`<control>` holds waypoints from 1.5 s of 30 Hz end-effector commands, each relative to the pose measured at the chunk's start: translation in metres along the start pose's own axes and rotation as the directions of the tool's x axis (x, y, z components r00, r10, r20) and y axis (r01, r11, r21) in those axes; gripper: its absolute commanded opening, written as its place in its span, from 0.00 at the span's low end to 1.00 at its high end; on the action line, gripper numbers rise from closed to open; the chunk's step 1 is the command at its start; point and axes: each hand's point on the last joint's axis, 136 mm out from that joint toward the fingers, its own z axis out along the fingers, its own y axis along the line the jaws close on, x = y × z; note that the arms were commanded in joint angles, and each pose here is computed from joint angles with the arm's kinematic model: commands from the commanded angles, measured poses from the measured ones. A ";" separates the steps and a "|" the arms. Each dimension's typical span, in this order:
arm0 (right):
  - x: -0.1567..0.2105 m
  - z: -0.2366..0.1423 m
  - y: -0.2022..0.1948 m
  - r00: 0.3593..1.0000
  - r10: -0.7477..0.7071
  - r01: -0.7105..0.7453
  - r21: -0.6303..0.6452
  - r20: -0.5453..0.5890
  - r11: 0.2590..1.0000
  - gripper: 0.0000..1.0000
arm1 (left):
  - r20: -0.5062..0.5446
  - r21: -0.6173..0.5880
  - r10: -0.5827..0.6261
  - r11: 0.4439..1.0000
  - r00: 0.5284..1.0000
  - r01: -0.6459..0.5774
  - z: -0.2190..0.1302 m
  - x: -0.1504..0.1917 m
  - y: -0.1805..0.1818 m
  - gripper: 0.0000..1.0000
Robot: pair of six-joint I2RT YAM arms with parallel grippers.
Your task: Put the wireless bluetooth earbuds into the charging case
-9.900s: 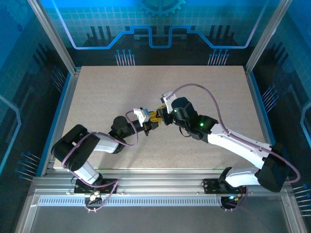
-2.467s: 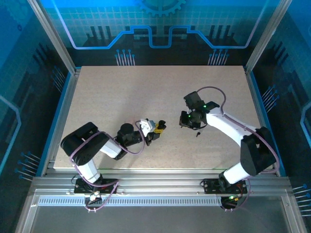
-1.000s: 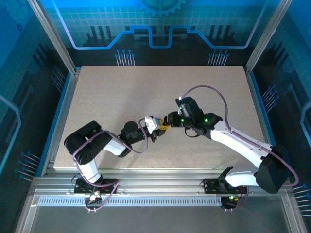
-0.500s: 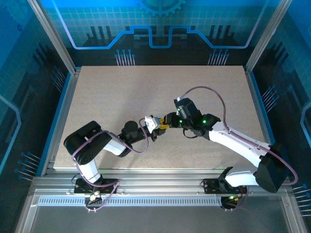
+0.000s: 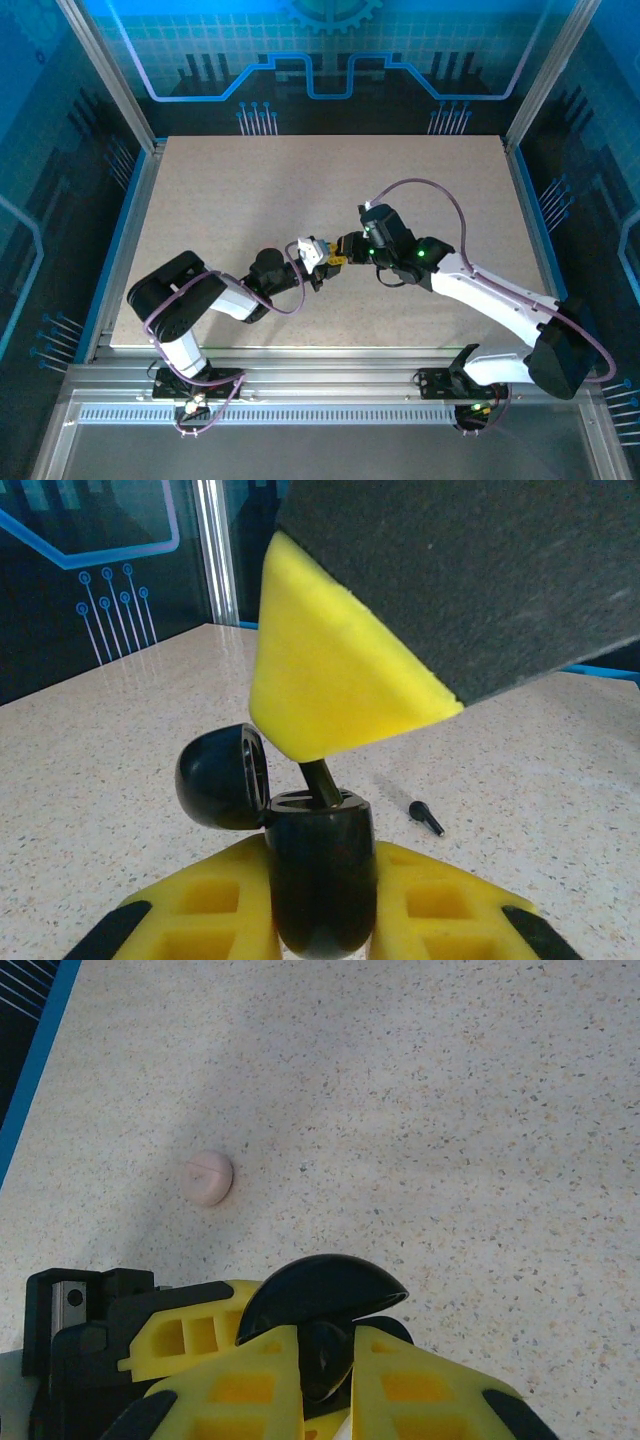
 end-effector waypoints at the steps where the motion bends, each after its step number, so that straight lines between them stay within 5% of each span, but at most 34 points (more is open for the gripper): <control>1: 0.020 -0.001 -0.017 0.999 -0.004 0.008 0.091 -0.040 0.996 0.15 | 0.156 -0.019 0.047 0.999 0.987 -0.045 0.002 -0.054 0.003 0.18; 45: 0.036 -0.001 -0.003 0.997 0.018 -0.014 0.060 -0.073 0.998 0.18 | 0.180 -0.032 0.065 0.998 0.982 -0.060 0.000 -0.064 0.004 0.18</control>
